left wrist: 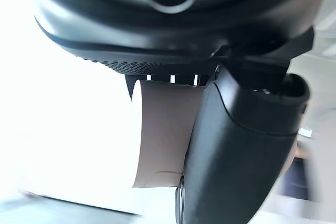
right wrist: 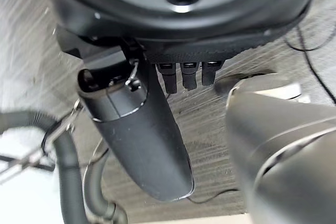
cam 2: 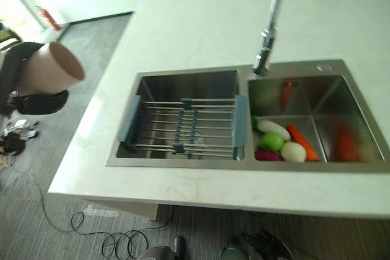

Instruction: Place the dishes in the dishwasher.

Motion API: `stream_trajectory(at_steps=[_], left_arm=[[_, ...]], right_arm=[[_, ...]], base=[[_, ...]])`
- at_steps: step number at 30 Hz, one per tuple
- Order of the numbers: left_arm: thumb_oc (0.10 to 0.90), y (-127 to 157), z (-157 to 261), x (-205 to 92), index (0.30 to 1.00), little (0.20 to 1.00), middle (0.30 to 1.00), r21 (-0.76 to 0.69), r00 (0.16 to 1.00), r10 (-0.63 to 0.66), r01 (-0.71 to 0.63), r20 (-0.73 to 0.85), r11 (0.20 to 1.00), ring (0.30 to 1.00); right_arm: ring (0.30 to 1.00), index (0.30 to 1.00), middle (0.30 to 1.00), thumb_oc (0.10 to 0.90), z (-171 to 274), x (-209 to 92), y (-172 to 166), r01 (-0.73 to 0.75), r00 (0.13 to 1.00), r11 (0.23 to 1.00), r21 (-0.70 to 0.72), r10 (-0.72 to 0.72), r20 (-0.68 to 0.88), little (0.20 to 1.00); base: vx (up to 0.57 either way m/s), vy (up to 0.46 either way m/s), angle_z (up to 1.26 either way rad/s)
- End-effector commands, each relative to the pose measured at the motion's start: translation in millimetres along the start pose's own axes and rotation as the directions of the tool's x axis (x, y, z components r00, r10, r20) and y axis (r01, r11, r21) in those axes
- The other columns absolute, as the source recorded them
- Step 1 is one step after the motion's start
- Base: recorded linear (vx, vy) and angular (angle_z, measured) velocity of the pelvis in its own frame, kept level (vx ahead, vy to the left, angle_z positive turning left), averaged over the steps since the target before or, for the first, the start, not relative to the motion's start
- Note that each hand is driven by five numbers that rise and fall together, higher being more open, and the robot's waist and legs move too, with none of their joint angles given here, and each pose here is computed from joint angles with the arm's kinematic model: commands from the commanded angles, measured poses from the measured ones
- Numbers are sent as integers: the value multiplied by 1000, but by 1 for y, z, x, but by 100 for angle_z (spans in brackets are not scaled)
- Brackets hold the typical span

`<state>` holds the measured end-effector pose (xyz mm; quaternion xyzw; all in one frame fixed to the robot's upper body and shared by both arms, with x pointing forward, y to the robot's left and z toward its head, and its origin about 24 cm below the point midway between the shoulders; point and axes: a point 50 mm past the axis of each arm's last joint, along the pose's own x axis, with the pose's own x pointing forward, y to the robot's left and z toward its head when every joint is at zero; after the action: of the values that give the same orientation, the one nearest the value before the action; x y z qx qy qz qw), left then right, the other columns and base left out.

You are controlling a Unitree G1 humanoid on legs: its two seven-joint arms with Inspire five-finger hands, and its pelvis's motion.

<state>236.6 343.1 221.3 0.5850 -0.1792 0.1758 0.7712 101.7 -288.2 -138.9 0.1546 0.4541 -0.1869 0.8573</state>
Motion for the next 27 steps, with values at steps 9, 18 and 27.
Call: stream_trajectory(at_steps=[9,18,27], left_arm=[[400,84,-45,-12,300,300,300,2,922,363,-366,-134,931,300],[400,61,-54,-23,300,300,300,-97,936,299,-320,-184,943,300],[400,39,10,8,300,300,300,-224,980,145,-112,137,968,300]], right_arm=[[900,900,900,800,8,-2,-14,52,998,998,-22,-53,-16,900],[900,900,900,800,13,-1,-15,111,993,990,89,-114,29,900],[900,900,900,800,13,5,17,-16,997,990,-138,26,70,900]], base=[[-126,7,89],[-175,321,82],[-37,363,48]])
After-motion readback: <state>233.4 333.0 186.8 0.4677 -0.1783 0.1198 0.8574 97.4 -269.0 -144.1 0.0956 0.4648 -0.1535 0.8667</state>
